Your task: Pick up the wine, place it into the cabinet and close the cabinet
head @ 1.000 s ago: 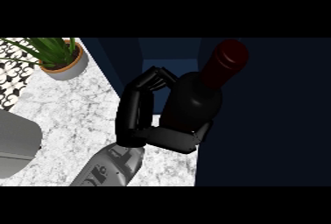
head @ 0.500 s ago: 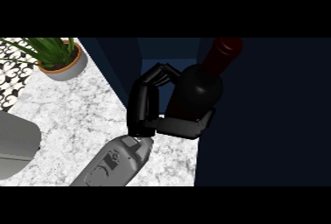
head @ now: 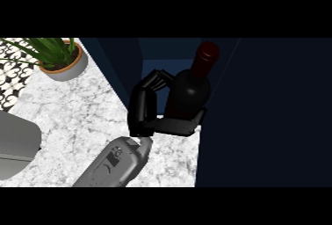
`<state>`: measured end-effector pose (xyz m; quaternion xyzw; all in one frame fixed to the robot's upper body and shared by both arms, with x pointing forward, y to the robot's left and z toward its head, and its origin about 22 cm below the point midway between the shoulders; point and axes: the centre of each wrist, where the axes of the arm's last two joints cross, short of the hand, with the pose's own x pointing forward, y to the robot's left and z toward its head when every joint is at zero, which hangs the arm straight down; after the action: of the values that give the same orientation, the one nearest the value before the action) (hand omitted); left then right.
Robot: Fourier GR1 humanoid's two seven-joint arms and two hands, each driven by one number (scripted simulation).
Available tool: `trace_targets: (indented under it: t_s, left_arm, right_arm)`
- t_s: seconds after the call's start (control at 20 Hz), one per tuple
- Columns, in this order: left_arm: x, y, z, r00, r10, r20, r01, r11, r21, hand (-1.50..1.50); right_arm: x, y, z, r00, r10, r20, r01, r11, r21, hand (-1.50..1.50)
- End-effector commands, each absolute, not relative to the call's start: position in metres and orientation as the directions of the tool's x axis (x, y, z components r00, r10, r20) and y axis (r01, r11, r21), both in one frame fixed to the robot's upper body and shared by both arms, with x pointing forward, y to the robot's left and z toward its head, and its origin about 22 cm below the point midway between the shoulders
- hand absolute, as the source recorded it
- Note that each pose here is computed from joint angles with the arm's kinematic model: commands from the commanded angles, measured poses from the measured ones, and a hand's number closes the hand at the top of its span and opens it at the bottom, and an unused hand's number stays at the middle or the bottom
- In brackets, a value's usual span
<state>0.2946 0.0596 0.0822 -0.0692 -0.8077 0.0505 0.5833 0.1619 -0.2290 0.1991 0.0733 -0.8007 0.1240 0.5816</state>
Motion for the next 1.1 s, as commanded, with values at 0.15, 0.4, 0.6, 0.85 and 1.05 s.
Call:
trace_targets:
  t_s: [0.15,0.4,0.6,0.85,1.05]
  left_arm:
    - [0.301,0.061,0.045,-0.323,0.057,0.945,-0.014,0.998,-0.065,1.5]
    - [0.308,0.076,0.033,-0.355,0.025,0.935,-0.019,0.999,-0.034,1.5]
    - [0.327,0.073,0.034,-0.362,0.027,0.932,-0.054,0.997,-0.05,1.5]
    - [0.335,0.077,0.036,-0.367,0.037,0.93,-0.082,0.994,-0.072,1.5]
    - [0.337,0.08,0.027,-0.32,0.049,0.946,-0.076,0.994,-0.077,1.5]
  right_arm:
    - [0.131,-0.234,0.218,-0.369,-0.007,0.929,-0.3,0.947,-0.112,-1.5]
    - [0.137,-0.233,0.21,-0.363,-0.02,0.932,-0.296,0.951,-0.095,-1.5]
    - [0.138,-0.241,0.208,-0.353,-0.02,0.935,-0.298,0.95,-0.092,-1.5]
    - [0.145,-0.223,0.213,-0.372,-0.043,0.927,-0.307,0.948,-0.079,-1.5]
    - [0.141,-0.241,0.213,-0.382,-0.035,0.924,-0.309,0.947,-0.092,-1.5]
